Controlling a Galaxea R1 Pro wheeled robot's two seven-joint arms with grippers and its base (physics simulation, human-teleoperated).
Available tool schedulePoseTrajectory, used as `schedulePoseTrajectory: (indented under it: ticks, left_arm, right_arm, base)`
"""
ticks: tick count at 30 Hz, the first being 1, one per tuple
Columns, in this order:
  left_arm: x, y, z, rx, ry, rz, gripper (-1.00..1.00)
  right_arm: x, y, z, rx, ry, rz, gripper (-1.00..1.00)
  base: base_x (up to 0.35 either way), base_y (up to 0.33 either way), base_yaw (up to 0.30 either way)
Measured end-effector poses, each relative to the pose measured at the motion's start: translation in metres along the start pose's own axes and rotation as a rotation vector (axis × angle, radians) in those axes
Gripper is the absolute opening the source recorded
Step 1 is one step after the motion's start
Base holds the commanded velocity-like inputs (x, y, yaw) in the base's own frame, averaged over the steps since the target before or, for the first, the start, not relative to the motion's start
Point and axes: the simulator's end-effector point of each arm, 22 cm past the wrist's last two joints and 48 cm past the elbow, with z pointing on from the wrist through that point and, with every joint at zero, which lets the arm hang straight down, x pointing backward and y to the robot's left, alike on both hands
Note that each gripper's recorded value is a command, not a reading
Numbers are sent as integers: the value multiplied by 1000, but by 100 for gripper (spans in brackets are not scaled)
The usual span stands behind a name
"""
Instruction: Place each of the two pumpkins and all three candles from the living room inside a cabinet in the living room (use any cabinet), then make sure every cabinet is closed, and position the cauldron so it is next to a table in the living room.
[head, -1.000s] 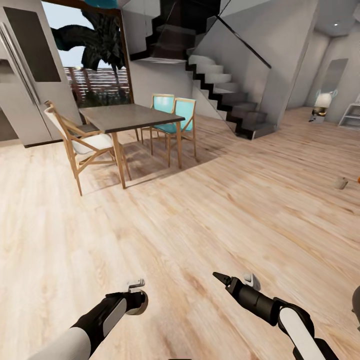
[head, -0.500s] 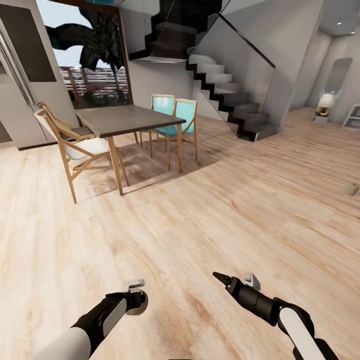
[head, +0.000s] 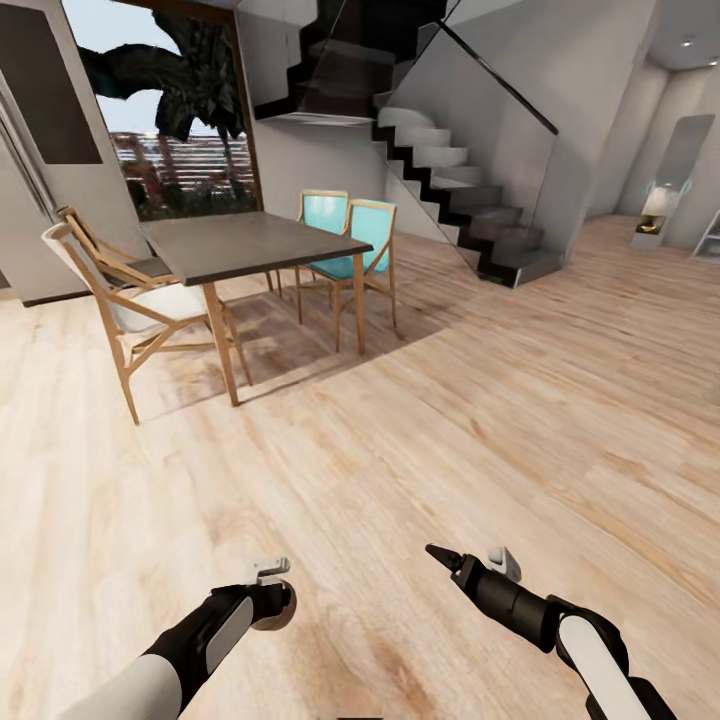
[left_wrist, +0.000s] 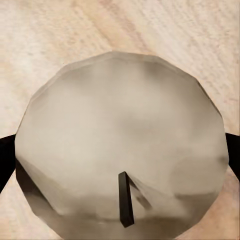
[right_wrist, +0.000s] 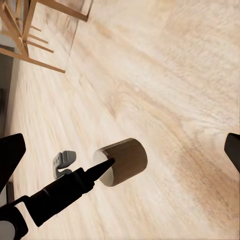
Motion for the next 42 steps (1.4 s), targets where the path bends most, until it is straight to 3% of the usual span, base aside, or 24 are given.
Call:
schedulePoseTrajectory:
  ticks: [34,42]
  left_arm:
    - [10,0,7,-1,21,11,-100]
    - [13,0,8,-1,27,12,-100]
  right_arm:
    - [6,-14,4,22,17,21,100]
    - [-3,-21,0,28,-8,41,100]
  base:
    - [17,0,-250]
    - [0,0,-266]
